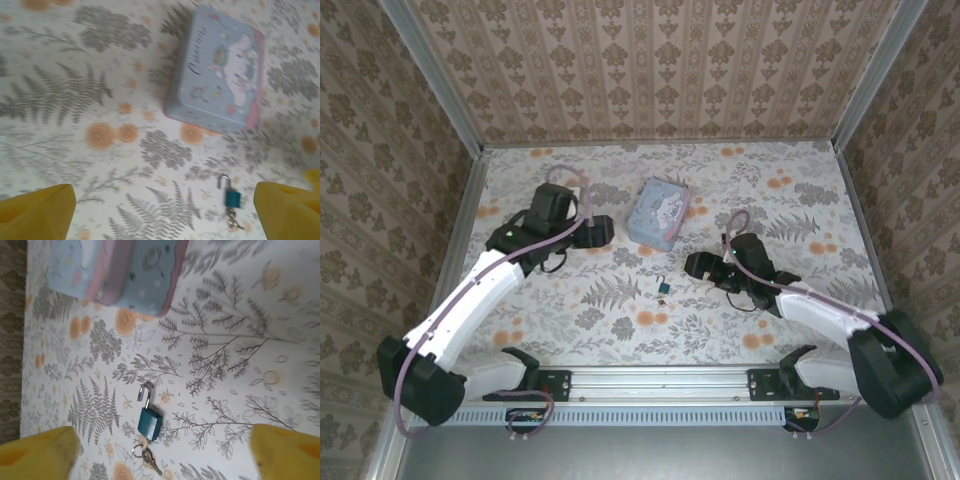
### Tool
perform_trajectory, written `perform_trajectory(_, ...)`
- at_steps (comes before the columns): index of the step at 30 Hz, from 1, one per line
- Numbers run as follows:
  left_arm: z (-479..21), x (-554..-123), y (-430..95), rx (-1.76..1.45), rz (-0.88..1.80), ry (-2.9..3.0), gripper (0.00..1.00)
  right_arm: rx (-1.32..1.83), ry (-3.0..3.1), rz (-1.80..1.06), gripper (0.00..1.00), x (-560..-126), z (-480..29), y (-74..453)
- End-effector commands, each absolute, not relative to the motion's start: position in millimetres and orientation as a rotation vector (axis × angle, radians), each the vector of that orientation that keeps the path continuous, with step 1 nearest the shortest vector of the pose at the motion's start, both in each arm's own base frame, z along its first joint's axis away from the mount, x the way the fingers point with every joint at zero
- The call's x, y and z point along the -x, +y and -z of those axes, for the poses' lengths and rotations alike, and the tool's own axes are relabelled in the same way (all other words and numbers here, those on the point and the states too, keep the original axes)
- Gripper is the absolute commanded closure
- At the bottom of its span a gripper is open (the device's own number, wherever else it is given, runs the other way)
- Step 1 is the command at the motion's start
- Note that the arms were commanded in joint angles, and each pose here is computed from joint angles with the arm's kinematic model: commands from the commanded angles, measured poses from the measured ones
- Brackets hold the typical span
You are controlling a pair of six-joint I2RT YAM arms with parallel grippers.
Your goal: Unlock the padlock with the key
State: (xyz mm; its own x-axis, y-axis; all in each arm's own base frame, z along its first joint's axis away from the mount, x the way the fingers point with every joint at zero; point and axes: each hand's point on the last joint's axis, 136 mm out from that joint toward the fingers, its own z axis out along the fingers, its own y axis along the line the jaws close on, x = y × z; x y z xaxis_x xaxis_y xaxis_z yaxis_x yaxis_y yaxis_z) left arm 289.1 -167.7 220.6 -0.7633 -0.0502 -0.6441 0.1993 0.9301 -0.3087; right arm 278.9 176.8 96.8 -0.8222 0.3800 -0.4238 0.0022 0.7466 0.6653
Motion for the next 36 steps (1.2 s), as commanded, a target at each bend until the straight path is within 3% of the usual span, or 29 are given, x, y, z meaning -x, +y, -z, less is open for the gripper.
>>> perform_trajectory(1, -221, -293, -120, 0.046, 0.311, 2.352, 0.06, -0.277, 2.386, -0.743, 0.01, -279, -120, 144)
perform_trajectory(8, -239, -319, -31, 0.204, -0.003, 2.054, 0.0, -0.333, 2.058, -0.307, 0.0, -309, -194, 64)
perform_trajectory(13, -234, -338, -2, 0.151, -0.208, 1.867, 0.0, -0.306, 1.928, -0.066, 0.0, -335, -207, 29)
perform_trajectory(18, -188, -355, 20, 0.13, -0.329, 1.902, 0.0, -0.341, 1.932, 0.103, 0.0, -358, -185, -2)
perform_trajectory(24, -145, -365, 27, 0.145, -0.279, 1.854, 0.0, -0.326, 1.931, 0.266, 0.01, -375, -154, -29)
perform_trajectory(30, -123, -377, 22, 0.084, -0.235, 1.847, 0.0, -0.347, 1.87, 0.254, 0.0, -382, -128, -50)
perform_trajectory(36, -102, -390, 11, 0.004, -0.217, 1.849, 0.0, -0.151, 1.814, 0.081, 0.0, -389, -105, -20)
